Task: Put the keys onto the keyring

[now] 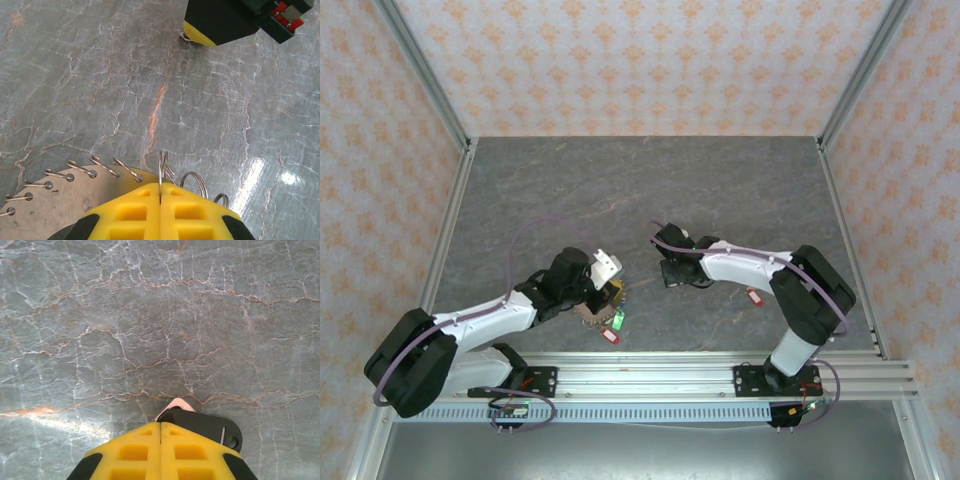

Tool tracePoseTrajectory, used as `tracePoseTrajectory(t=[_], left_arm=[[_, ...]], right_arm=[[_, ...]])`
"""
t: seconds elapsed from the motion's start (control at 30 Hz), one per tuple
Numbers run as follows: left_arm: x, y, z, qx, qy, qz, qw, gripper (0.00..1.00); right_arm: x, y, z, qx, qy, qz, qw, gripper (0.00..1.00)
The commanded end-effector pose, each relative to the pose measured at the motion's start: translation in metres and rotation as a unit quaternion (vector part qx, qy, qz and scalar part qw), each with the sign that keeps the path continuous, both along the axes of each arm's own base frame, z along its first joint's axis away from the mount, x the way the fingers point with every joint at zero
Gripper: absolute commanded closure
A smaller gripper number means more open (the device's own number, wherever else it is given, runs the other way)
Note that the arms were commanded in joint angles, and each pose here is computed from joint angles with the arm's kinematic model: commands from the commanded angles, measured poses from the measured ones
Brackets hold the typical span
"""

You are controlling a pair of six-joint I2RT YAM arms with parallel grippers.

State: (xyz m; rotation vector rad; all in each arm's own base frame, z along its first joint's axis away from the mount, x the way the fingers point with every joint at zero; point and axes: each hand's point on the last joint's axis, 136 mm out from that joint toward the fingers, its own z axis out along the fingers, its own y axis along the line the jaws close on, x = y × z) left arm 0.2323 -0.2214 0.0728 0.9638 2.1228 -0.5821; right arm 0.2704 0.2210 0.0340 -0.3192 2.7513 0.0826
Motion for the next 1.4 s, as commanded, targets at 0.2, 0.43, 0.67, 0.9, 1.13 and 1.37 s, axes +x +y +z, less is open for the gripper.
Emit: tracePoseTrajectory(t=[0.2,0.43,0.67,0.9,1.13,1.37], left_arm=[[-0.002,-0.002,0.011,-0.012,-0.024,-0.008,1.0,1.0],[-0.006,-0.003,0.019,-0.024,-0.035,-0.018,0.999,1.0],[-0.013,-0.004,0.029,-0.037,-0.052,-0.037,0.997,1.0],[-0.02,-0.005,0.042,-0.052,-0.08,-0.057,0.994,1.0],[-0.022,-0.009,0.048,-0.061,-0.082,-0.07,0.992,1.0],[-0.024,-0.015,0.053,-0.063,-0.082,-0.083,0.991,1.0]], right_arm=[[-0.011,0.009,0.022,0.073,0.005,0.011,0.997,0.97],[-0.017,0.018,0.034,0.115,-0.015,0.053,0.992,0.98],[-0.022,0.027,0.061,0.165,-0.063,0.105,0.979,1.0],[-0.039,0.043,0.102,0.255,-0.164,0.201,0.931,1.0],[-0.074,0.066,0.131,0.297,-0.253,0.353,0.85,1.0],[-0.092,0.08,0.147,0.316,-0.279,0.433,0.797,1.0]])
